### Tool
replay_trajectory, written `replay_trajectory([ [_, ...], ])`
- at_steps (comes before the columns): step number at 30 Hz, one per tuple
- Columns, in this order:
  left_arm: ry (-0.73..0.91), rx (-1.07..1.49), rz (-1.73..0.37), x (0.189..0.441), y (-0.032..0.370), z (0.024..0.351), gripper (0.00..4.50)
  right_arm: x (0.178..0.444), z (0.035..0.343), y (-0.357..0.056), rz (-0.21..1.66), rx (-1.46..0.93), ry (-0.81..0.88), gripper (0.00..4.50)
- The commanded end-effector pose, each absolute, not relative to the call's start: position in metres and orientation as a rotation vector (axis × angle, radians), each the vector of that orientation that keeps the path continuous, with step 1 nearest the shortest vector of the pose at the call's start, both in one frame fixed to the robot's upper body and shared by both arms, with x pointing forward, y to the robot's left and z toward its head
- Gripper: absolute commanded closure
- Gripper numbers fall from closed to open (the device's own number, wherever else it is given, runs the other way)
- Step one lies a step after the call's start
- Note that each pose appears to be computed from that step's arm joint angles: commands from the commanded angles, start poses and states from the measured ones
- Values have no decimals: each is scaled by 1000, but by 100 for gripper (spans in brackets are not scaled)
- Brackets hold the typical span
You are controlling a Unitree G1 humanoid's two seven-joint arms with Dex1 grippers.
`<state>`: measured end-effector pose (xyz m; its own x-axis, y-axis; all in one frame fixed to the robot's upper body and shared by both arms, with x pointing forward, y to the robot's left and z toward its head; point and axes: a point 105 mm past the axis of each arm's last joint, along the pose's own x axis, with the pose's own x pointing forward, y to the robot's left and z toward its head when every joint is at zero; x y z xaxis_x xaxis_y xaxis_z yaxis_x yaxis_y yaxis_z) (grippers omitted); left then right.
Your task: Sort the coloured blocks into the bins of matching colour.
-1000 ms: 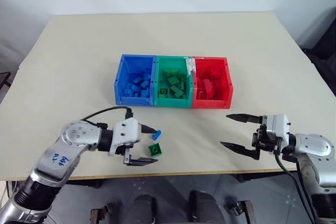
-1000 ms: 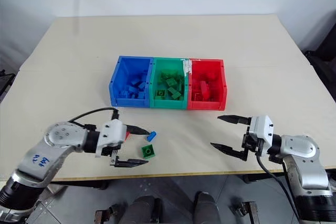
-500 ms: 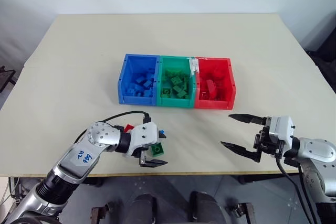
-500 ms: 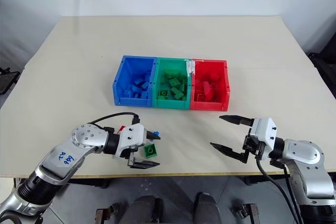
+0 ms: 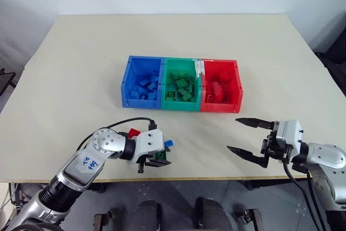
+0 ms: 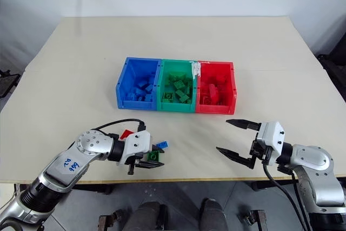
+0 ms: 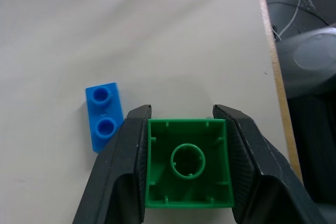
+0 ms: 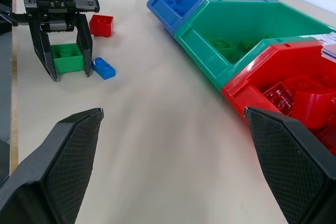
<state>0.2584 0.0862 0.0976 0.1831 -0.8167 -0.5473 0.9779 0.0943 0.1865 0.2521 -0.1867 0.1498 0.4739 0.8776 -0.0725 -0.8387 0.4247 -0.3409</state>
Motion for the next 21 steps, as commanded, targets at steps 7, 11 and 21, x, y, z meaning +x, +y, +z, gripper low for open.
replay_trajectory([
  [7,13,288,-1449,267,92,178,300,249,176,-197,984,-333,-211,0],
  [11,-134,104,-1382,295,100,224,300,247,187,-213,836,-294,-270,0],
  [21,-243,253,-1238,382,43,241,300,236,188,-227,638,-277,-334,0],
])
